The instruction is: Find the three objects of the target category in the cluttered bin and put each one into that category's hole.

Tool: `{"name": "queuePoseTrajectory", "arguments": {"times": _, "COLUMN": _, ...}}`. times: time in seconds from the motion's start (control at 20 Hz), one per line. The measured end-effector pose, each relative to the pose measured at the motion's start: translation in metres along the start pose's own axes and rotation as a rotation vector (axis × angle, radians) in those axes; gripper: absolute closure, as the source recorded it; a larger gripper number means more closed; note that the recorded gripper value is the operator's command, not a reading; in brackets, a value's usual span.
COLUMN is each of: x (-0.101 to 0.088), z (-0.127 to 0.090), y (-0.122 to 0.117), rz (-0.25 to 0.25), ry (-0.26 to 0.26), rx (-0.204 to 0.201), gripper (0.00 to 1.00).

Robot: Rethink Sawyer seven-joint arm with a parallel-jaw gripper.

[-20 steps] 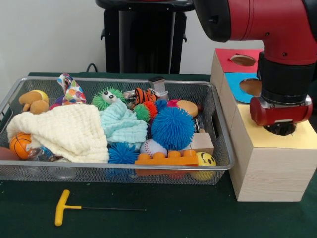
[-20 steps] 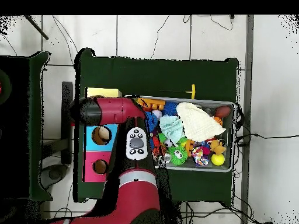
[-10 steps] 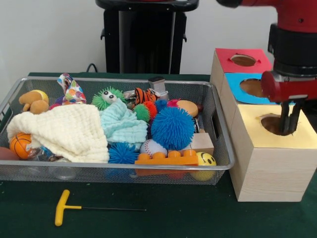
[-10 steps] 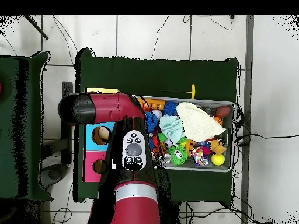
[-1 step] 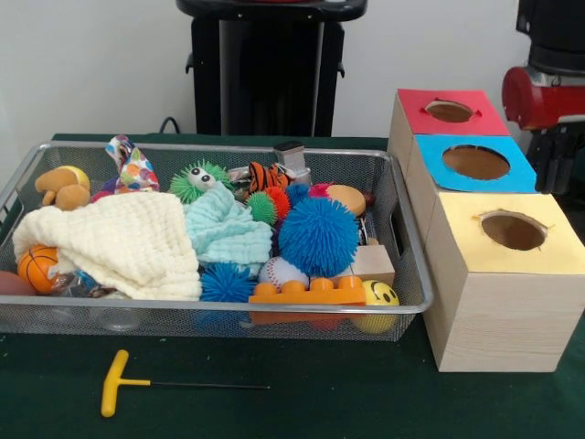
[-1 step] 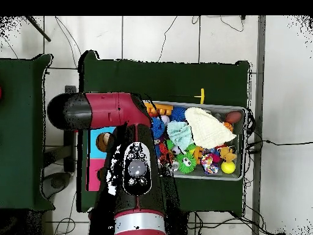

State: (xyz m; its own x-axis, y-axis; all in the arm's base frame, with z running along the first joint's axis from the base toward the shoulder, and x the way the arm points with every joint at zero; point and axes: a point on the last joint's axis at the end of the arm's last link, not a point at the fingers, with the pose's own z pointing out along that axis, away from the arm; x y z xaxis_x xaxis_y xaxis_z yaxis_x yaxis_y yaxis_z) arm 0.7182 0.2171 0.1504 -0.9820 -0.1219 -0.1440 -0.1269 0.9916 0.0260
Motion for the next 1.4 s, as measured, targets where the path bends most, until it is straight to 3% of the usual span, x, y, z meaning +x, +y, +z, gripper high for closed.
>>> {"name": "queuePoseTrajectory", "arguments": {"times": 0.25, "x": -0.003, "z": -0.023, "y": 0.0, "rz": -0.001, "ry": 0.015, "rx": 0.002, "gripper": 1.0}}
{"name": "queuePoseTrajectory", "arguments": {"times": 0.55, "x": -0.011, "z": -0.058, "y": -0.019, "rz": 0.023, "ry": 0.012, "rx": 0.006, "gripper": 1.0}}
{"name": "queuePoseTrajectory", "arguments": {"times": 0.75, "x": -0.019, "z": -0.08, "y": -0.052, "rz": 0.063, "ry": -0.005, "rx": 0.015, "gripper": 1.0}}
{"name": "queuePoseTrajectory", "arguments": {"times": 0.8, "x": -0.022, "z": -0.09, "y": -0.072, "rz": 0.088, "ry": -0.014, "rx": 0.02, "gripper": 1.0}}
{"name": "queuePoseTrajectory", "arguments": {"times": 1.05, "x": -0.027, "z": -0.104, "y": -0.114, "rz": 0.14, "ry": -0.034, "rx": 0.03, "gripper": 1.0}}
{"name": "queuePoseTrajectory", "arguments": {"times": 1.1, "x": -0.029, "z": -0.109, "y": -0.135, "rz": 0.166, "ry": -0.043, "rx": 0.034, "gripper": 1.0}}
{"name": "queuePoseTrajectory", "arguments": {"times": 1.4, "x": -0.029, "z": -0.116, "y": -0.192, "rz": 0.224, "ry": -0.056, "rx": 0.043, "gripper": 1.0}}
